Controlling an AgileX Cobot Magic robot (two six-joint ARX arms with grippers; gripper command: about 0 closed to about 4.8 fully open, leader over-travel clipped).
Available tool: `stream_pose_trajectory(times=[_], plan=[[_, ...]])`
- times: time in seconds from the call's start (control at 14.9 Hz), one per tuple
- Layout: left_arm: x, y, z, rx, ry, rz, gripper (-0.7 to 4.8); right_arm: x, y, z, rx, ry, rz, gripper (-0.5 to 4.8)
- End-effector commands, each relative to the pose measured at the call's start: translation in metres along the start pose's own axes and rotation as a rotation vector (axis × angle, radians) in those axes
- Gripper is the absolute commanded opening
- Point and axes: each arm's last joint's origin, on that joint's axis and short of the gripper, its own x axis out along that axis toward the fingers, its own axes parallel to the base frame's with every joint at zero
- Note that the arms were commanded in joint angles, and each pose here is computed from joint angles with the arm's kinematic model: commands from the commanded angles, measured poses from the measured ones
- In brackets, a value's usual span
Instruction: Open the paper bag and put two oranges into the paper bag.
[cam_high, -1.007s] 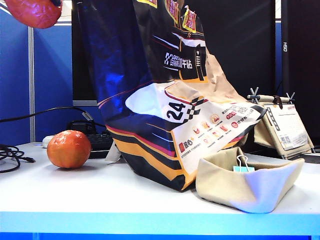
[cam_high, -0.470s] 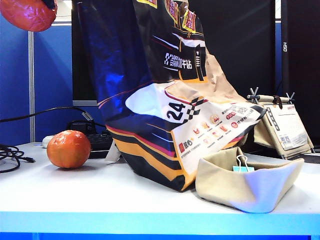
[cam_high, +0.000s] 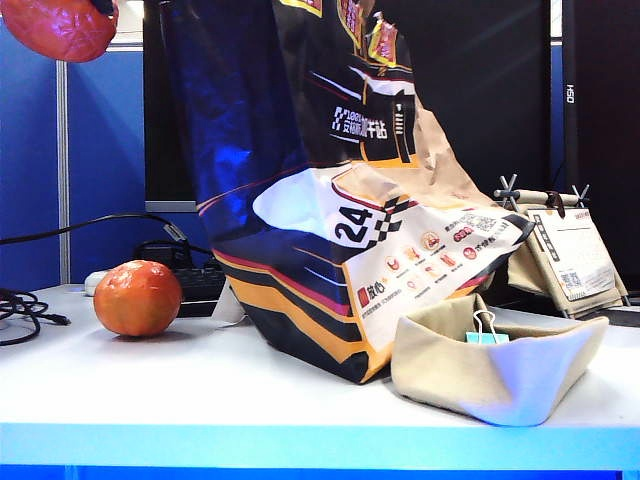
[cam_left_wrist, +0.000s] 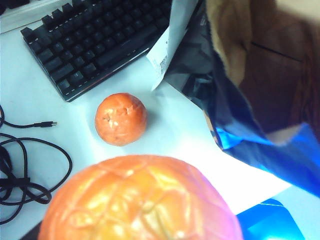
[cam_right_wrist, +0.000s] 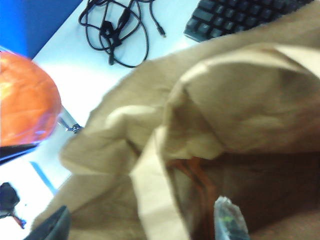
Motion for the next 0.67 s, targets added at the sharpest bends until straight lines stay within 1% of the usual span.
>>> stream_pose_trajectory(times=[0.07,0.2,0.27,0.34,0.4,0.54,0.6,0.67], plan=[[-0.002,0.000,0.002,0.002,-0.028,-0.003,-0.06,0.010,0.005,0.001,-0.018,0.015,0.014,3.68],[-0.002,0.000,0.002,0.002,-0.028,-0.002,-0.05,0.026,0.004,0.002,-0.015,0.050,0.015,3.67],[-0.002,0.000,0.002,0.002,-0.027,-0.003,-0.06,0.032,0.004,0.002,-0.014,0.062,0.015,3.43],[-0.002,0.000,0.002,0.002,-0.027,-0.003,-0.06,0.035,0.003,0.002,-0.014,0.066,0.014,2.39],[-0.002,0.000,0.002,0.002,-0.027,-0.003,-0.06,0.036,0.003,0.003,-0.019,0.063,0.015,1.65],[-0.002,0.000,0.003,0.002,-0.032,-0.002,-0.05,0.028,0.005,0.006,-0.049,0.031,0.014,0.59],[-0.002,0.000,0.003,0.003,-0.039,-0.001,-0.06,0.019,0.008,0.009,-0.061,-0.011,0.020,0.08],[-0.002,0.000,0.005,0.003,-0.050,-0.001,-0.06,0.010,0.011,0.012,-0.079,-0.052,0.024,-0.01]])
